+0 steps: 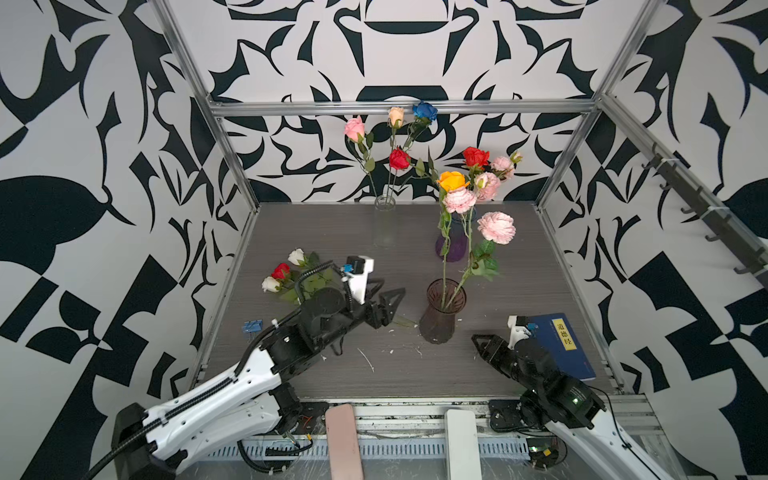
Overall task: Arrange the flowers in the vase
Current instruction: 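Lower the pink rose stems into the purple vase and open the left gripper, then move the left gripper back to the loose white and red roses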
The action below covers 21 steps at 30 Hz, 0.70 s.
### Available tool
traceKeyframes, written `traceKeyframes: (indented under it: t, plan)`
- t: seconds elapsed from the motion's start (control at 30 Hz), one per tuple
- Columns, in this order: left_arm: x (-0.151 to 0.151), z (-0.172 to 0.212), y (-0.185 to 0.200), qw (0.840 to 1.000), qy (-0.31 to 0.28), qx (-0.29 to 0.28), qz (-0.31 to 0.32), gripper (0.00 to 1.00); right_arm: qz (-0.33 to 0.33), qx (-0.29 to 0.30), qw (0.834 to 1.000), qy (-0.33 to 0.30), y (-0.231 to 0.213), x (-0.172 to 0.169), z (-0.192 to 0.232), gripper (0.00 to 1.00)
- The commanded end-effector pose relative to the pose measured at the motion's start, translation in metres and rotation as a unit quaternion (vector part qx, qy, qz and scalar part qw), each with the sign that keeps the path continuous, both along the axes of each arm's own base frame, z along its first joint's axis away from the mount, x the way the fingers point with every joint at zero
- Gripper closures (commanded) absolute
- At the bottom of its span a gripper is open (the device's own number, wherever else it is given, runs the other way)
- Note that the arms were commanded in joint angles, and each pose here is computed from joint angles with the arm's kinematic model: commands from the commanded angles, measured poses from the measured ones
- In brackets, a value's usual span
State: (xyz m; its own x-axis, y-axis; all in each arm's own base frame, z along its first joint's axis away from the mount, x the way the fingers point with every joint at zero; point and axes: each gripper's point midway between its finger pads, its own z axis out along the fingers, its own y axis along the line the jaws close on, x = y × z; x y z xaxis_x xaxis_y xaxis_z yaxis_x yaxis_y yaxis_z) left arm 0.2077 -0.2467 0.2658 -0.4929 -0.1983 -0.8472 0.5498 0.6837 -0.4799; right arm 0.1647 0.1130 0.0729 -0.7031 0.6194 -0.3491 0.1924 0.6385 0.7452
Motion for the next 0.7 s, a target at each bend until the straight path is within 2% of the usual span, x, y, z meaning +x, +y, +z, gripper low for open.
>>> traceKeyframes:
  t: [0.0, 0.13, 0.2, 0.37, 0.57, 0.6, 0.67]
  plan:
    - [0.008, -0.087, 0.088, 0.958, 0.159, 0.040, 0.234, 0.27, -0.004, -0.003, 1.000, 0.001, -0.001, 0.002, -0.003, 0.51]
    - [0.008, -0.116, 0.119, 0.927, 0.231, 0.060, 0.290, 0.30, -0.004, -0.002, 1.000, 0.002, -0.001, 0.002, -0.003, 0.51]
    - [0.012, -0.129, 0.129, 0.905, 0.282, 0.063, 0.313, 0.31, -0.004, -0.002, 1.000, 0.002, -0.001, 0.002, -0.003, 0.50]
    - [0.031, -0.162, 0.135, 0.846, 0.415, 0.020, 0.334, 0.27, -0.008, -0.003, 1.000, -0.001, -0.003, 0.001, -0.002, 0.51]
    - [0.061, -0.176, 0.134, 0.797, 0.481, 0.036, 0.363, 0.39, -0.014, 0.000, 1.000, -0.006, -0.007, -0.001, -0.001, 0.51]
    - [0.063, -0.184, 0.134, 0.782, 0.496, 0.048, 0.373, 0.41, -0.014, 0.001, 1.000, -0.006, -0.007, -0.001, -0.001, 0.51]
    - [0.070, -0.188, 0.133, 0.766, 0.511, 0.059, 0.386, 0.44, -0.015, -0.001, 1.000, -0.006, -0.007, -0.001, -0.002, 0.51]
